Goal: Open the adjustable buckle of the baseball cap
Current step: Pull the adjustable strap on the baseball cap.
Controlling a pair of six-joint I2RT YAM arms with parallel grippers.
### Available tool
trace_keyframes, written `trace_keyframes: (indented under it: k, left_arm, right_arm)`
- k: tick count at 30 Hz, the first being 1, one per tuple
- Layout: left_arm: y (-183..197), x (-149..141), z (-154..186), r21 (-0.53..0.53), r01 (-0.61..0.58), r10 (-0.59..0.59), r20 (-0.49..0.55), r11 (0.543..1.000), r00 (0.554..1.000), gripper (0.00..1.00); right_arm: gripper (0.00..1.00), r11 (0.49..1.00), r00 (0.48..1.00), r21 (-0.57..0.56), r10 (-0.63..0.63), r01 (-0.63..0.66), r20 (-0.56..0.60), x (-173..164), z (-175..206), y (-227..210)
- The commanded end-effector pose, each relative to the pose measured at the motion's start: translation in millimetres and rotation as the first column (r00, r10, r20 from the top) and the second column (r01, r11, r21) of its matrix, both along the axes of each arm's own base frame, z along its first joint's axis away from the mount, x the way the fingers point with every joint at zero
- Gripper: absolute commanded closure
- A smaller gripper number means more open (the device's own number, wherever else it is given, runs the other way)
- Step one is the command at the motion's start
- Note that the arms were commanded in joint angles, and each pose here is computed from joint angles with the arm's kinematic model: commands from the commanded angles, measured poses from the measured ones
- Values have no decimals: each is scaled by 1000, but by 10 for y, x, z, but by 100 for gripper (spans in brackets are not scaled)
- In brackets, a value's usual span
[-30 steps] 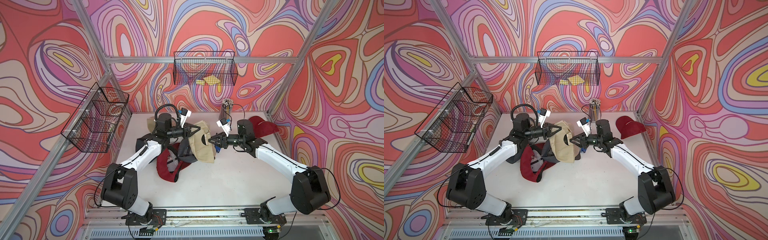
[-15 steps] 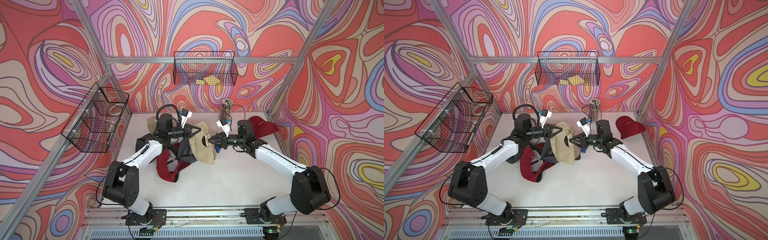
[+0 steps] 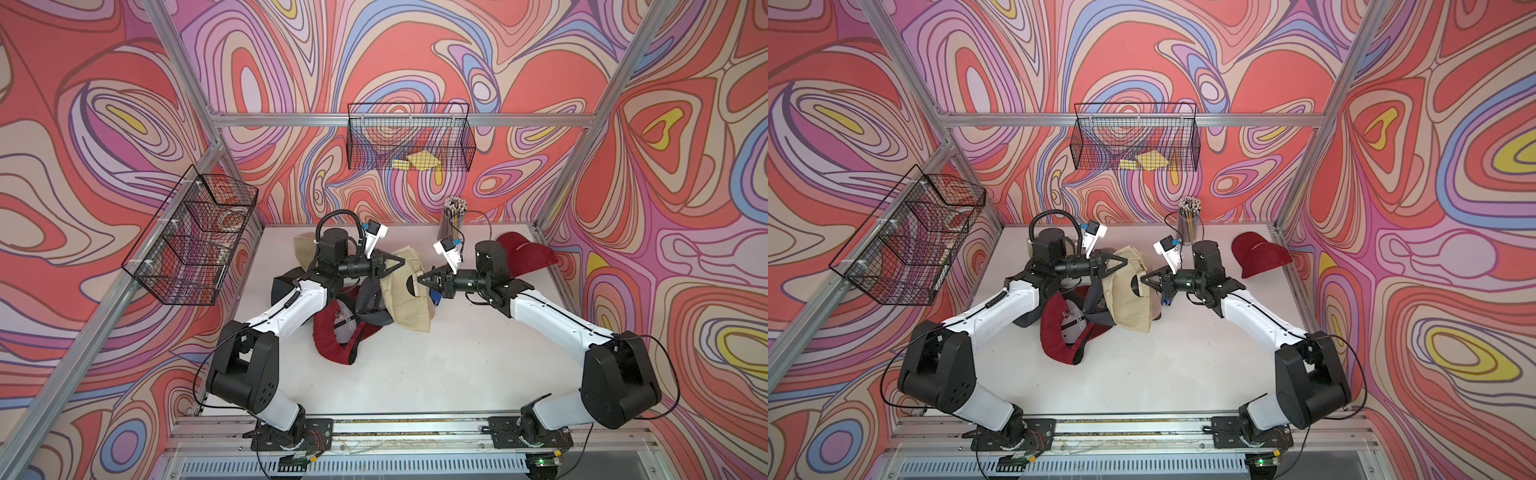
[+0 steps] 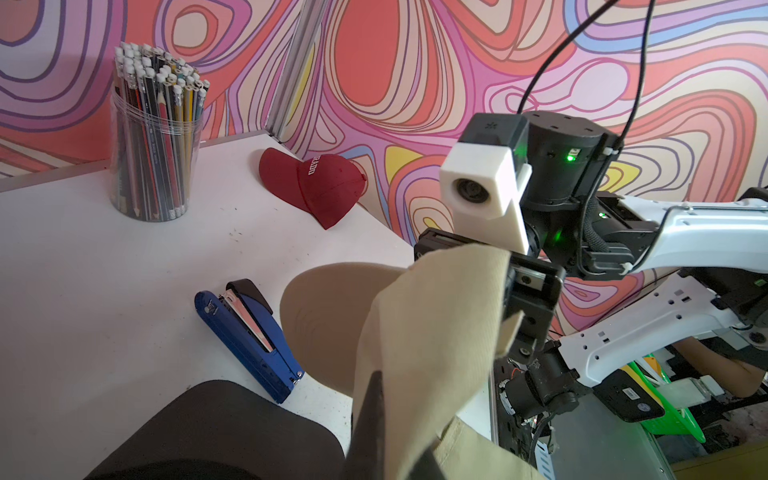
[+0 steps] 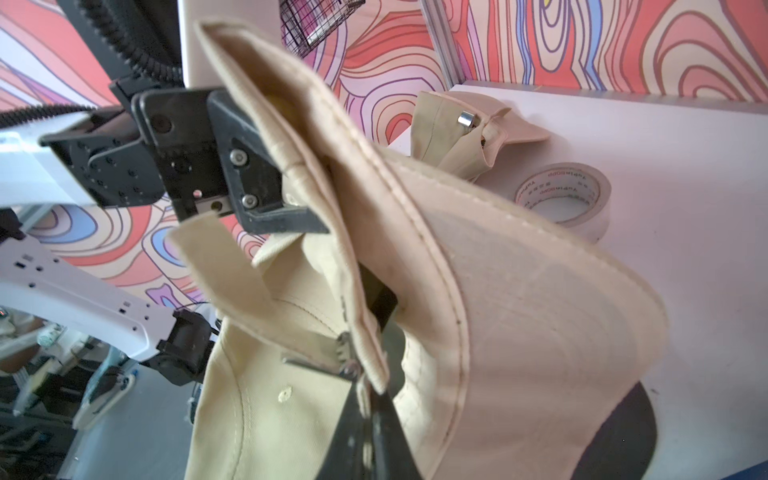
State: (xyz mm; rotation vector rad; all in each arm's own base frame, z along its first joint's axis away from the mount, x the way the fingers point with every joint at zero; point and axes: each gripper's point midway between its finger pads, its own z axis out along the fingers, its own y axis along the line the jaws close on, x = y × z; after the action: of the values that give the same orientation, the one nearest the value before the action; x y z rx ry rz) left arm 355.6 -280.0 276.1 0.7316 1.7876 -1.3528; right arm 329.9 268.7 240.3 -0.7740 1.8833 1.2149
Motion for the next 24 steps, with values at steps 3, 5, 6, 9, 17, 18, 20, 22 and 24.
trace_keyframes:
  k: [3, 5, 6, 9, 17, 18, 20, 22, 24]
  left_arm:
    - [-5, 53, 59, 25, -21, 20, 26, 999, 999, 82]
    - [1, 65, 14, 50, -22, 21, 22, 998, 1000, 76]
    - [6, 76, -15, 64, -26, 25, 22, 998, 999, 72]
    - [30, 92, -50, 98, -42, 38, 41, 994, 998, 62]
    - [97, 57, 64, 120, -59, 44, 127, 991, 991, 37]
    - [114, 61, 69, 121, -70, 53, 140, 990, 989, 36]
    - [158, 72, 92, 125, -92, 70, 169, 988, 983, 34]
    - [197, 78, 107, 133, -108, 79, 205, 985, 976, 31]
    - [218, 53, 128, 136, -109, 71, 261, 985, 963, 31]
  right_arm:
    - [100, 999, 999, 26, 21, -22, 36, -34, 49, 1]
    - [100, 999, 998, 37, 30, -32, 56, -41, 91, 9]
    - [100, 998, 997, 43, 32, -35, 64, -35, 116, 15]
    - [100, 997, 995, 58, 48, -52, 82, -17, 197, 44]
    - [100, 993, 990, 73, 80, -89, 118, 69, 303, 114]
    - [100, 993, 989, 75, 83, -92, 119, 84, 322, 122]
    - [100, 992, 989, 77, 89, -99, 119, 101, 341, 136]
    - [100, 991, 988, 80, 94, -104, 120, 117, 363, 148]
    - [100, 991, 988, 82, 98, -109, 121, 121, 389, 154]
